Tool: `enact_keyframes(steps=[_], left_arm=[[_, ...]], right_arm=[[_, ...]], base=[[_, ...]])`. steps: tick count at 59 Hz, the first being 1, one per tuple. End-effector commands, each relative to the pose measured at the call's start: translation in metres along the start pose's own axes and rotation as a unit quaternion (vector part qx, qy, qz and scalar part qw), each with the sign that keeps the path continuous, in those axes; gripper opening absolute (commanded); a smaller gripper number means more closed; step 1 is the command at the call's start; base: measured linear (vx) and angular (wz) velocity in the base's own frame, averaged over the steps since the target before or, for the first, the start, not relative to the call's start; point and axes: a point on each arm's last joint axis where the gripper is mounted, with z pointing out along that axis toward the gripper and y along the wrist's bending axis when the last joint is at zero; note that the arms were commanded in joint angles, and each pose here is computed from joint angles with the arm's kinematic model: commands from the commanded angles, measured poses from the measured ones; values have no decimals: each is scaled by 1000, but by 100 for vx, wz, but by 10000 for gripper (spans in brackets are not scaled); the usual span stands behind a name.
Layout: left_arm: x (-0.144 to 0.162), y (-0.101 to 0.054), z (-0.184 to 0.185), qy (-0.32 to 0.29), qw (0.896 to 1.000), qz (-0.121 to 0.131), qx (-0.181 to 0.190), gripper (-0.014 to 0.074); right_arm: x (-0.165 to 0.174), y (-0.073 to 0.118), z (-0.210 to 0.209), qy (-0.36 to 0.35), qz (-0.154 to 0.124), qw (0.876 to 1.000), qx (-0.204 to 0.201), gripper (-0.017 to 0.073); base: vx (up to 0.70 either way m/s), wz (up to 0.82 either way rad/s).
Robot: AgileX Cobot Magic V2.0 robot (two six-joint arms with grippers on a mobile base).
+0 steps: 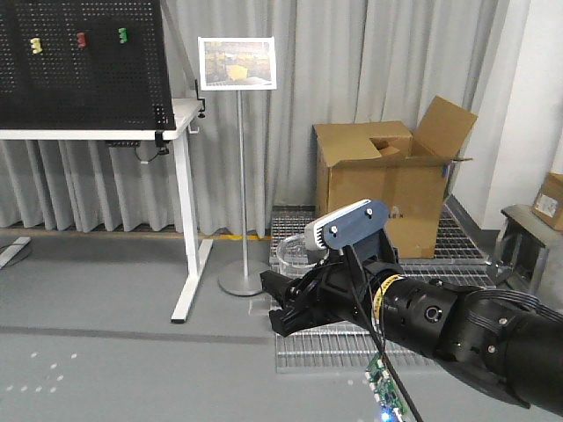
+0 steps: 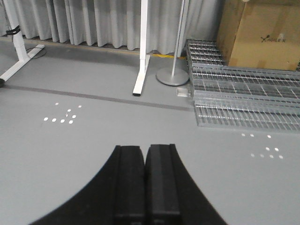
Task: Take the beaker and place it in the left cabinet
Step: 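Carry the beaker in the right gripper while driving to the cabinet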
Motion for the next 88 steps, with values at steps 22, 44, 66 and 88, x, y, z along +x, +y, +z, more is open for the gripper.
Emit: enact_keyframes(steps=[22, 44, 66, 88], left_arm=[[-13, -2, -3, -54, 999, -4, 8, -6], [-13, -2, -3, -53, 999, -4, 8, -6], [-13, -2, -3, -53, 999, -4, 8, -6], [-13, -2, -3, -53, 999, -4, 8, -6]], right_arm=[[-29, 3, -13, -62, -3, 998, -15, 236], [-29, 3, -13, -62, -3, 998, -15, 236], [-29, 3, -13, -62, -3, 998, -15, 236], [-29, 3, -13, -61, -3, 998, -15, 236]], base=[[59, -5], [51, -18], [40, -46], [29, -81]])
